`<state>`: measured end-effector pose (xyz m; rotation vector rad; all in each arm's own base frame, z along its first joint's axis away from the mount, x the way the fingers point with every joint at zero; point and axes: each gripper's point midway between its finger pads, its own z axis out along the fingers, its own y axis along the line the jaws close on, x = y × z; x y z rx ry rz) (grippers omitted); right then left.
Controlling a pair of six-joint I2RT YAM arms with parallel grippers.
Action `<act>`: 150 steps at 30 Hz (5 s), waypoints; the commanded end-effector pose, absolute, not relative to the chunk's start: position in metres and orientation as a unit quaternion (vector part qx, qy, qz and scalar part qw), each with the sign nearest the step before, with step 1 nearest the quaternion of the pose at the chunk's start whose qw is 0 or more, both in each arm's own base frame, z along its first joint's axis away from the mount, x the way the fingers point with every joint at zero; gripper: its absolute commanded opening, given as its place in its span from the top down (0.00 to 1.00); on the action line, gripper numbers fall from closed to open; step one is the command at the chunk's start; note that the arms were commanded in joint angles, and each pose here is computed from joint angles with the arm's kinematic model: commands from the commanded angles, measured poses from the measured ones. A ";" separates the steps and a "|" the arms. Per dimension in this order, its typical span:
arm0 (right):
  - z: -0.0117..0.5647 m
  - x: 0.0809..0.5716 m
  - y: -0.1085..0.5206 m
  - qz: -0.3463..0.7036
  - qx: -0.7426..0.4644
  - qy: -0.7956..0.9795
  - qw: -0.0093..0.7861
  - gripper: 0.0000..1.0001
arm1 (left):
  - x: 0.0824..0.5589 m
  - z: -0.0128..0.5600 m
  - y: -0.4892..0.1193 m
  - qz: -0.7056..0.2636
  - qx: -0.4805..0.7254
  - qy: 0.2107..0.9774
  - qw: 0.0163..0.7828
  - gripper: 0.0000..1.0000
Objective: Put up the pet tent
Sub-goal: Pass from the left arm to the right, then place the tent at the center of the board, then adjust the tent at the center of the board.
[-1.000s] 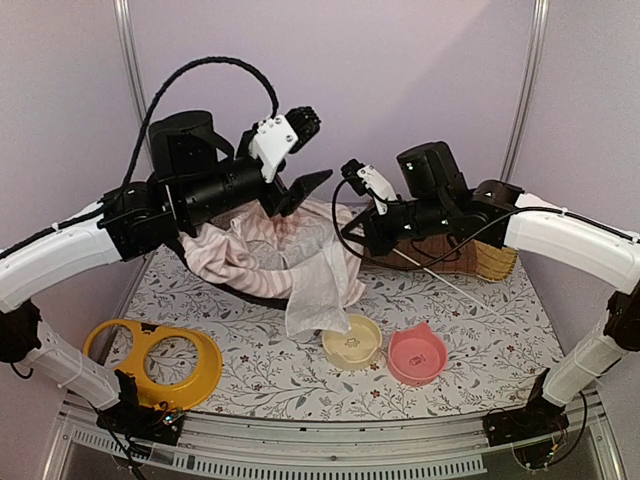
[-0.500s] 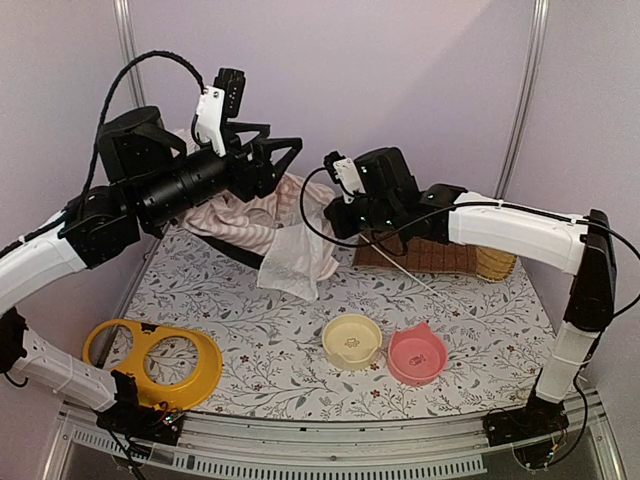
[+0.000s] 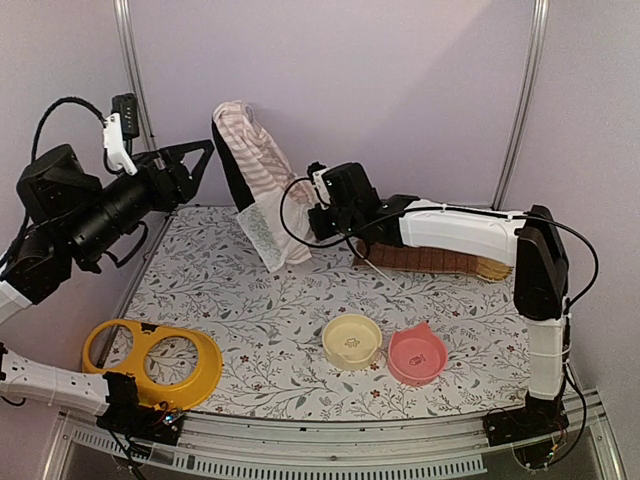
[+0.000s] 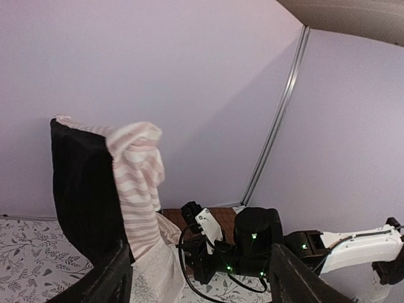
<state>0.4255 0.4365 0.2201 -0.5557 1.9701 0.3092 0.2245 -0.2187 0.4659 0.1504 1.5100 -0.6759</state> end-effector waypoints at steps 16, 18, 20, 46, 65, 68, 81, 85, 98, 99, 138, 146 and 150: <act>0.395 0.397 0.396 0.169 -0.128 0.736 0.642 1.00 | 0.202 0.480 -0.176 -0.311 0.047 0.641 0.700 0.29; 0.427 0.388 0.379 0.172 -0.117 0.719 0.663 1.00 | 0.196 0.501 -0.171 -0.321 0.049 0.624 0.711 0.30; 0.449 0.381 0.366 0.169 -0.111 0.708 0.676 1.00 | 0.191 0.517 -0.167 -0.329 0.053 0.610 0.719 0.30; 0.611 0.257 0.127 -0.133 0.028 0.604 0.785 1.00 | 0.194 0.548 -0.166 -0.315 0.051 0.591 0.741 0.29; 0.406 0.346 0.343 -0.088 -0.257 0.716 0.643 1.00 | 0.191 0.530 -0.103 -0.274 -0.045 0.615 0.738 0.30; 0.323 0.376 0.392 -0.024 -0.277 0.751 0.599 1.00 | 0.191 0.525 -0.098 -0.260 -0.045 0.624 0.736 0.30; 0.112 0.400 0.495 0.113 -0.308 0.828 0.455 1.00 | 0.213 0.432 -0.124 -0.203 -0.032 0.706 0.678 0.27; 0.109 0.401 0.494 0.124 -0.300 0.834 0.446 1.00 | 0.220 0.408 -0.134 -0.204 -0.030 0.722 0.661 0.27; 0.138 0.393 0.489 0.190 -0.300 0.839 0.412 0.84 | 0.268 0.349 -0.144 -0.214 -0.022 0.765 0.607 0.32; 0.144 0.390 0.489 0.197 -0.304 0.837 0.410 0.76 | 0.273 0.342 -0.144 -0.217 -0.021 0.770 0.600 0.32; 0.110 0.344 0.336 0.093 -0.362 0.876 0.305 0.59 | 0.463 0.069 -0.124 -0.104 -0.005 0.935 0.340 0.40; 0.132 0.360 0.298 0.083 -0.321 0.883 0.333 0.90 | 0.415 0.048 -0.153 -0.127 0.012 0.941 0.315 0.77; 0.136 0.352 0.285 0.079 -0.315 0.885 0.334 0.92 | 0.387 0.052 -0.178 -0.145 0.031 0.938 0.315 0.87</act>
